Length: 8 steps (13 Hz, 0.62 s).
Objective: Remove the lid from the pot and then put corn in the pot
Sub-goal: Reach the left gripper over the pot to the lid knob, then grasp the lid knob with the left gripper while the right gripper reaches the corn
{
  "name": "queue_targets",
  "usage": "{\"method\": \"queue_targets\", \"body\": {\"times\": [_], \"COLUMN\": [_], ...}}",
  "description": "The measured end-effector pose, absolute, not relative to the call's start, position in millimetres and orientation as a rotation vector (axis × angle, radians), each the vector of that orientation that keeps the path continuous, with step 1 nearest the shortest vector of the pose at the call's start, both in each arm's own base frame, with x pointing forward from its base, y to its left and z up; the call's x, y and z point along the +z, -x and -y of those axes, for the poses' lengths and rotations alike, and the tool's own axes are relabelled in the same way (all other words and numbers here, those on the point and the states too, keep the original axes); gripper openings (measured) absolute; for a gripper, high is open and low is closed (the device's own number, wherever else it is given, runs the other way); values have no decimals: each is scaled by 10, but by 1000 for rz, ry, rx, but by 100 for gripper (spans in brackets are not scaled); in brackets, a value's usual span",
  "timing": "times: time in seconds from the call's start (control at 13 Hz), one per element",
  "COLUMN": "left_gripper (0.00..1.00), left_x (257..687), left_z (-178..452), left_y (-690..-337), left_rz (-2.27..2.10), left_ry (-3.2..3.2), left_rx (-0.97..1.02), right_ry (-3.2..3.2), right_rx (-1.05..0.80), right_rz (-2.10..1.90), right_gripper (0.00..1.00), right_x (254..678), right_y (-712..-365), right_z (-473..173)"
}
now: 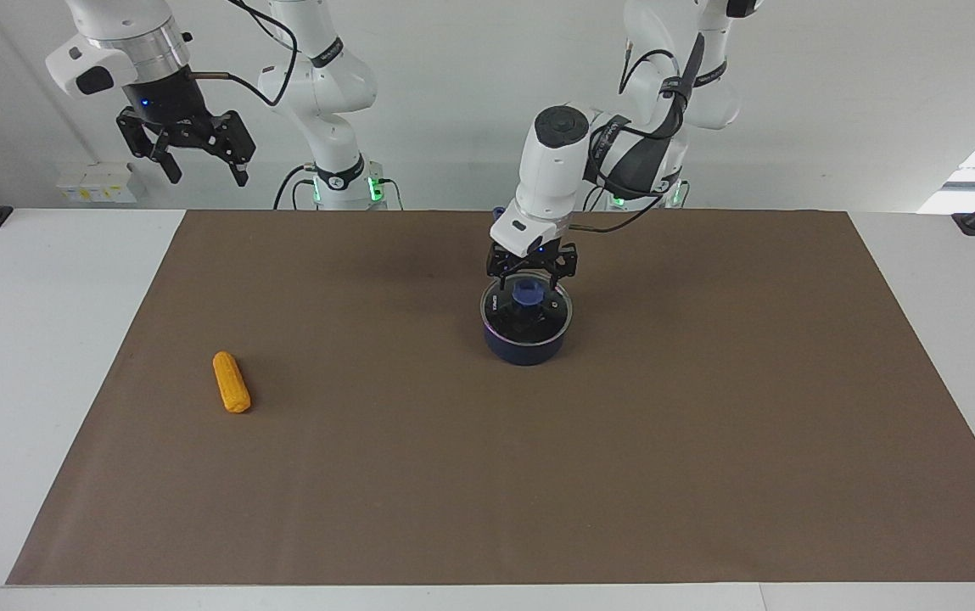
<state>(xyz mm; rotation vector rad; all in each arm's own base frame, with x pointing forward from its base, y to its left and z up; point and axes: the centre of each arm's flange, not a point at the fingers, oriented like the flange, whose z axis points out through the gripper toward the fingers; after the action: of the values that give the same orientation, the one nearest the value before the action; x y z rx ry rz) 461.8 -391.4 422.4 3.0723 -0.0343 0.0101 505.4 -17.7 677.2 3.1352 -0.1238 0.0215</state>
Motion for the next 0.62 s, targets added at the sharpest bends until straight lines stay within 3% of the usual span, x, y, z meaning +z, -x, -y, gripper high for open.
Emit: {"method": "queue_targets", "body": {"times": [0.38, 0.62], "left_gripper": [100, 100], "left_x": [4041, 3989], "left_z": [3976, 3965], "left_y": [-4608, -4633], "left_rz": [13, 9], "left_ry": [-3091, -3098], "left_rx": [-11, -11], "right_ry": [-3135, -3135], "right_rx": [18, 24], "right_rz": [127, 92], "right_gripper": [100, 100], "right_x": [6761, 6398], "right_y": [-5053, -5169], "right_z": [187, 288]}}
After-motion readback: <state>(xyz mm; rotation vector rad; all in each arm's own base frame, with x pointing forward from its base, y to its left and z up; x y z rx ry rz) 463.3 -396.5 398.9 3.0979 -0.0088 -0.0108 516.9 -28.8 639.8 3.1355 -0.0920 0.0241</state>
